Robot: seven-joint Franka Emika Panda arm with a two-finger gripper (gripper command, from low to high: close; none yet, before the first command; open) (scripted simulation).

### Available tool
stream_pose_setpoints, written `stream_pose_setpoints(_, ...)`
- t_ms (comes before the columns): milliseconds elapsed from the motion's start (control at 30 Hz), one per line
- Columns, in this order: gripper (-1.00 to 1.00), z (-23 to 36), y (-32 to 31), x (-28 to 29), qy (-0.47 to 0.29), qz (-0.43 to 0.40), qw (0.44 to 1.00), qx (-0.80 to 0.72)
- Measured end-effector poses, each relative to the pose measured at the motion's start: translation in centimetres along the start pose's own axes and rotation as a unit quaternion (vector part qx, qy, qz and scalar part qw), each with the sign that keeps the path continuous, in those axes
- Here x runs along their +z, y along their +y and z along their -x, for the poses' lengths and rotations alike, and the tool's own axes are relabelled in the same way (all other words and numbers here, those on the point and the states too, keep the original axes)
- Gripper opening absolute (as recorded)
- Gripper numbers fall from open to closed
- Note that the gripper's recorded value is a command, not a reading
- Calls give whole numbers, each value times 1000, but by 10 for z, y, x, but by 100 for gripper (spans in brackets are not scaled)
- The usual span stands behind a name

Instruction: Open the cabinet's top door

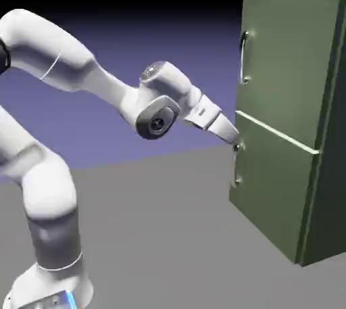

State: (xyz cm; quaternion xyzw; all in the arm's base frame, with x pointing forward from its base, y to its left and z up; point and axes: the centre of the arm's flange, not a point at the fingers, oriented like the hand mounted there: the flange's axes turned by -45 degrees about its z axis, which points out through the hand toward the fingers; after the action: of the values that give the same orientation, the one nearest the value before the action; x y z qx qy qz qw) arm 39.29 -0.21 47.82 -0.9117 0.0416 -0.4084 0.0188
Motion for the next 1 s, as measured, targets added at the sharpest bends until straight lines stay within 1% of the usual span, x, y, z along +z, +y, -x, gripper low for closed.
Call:
stream_pose_setpoints(233, 0, -39, 9, -29, 59, -5, 982, 181)
stream_pose_setpoints(467, 0, -69, 11, -58, 114, -32, 929, 350)
stream_pose_setpoints(733, 0, -91, 3, -85, 160, -83, 836, 519)
stream_pose_setpoints(1000, 0, -104, -16, -101, 184, -149, 714, 660)
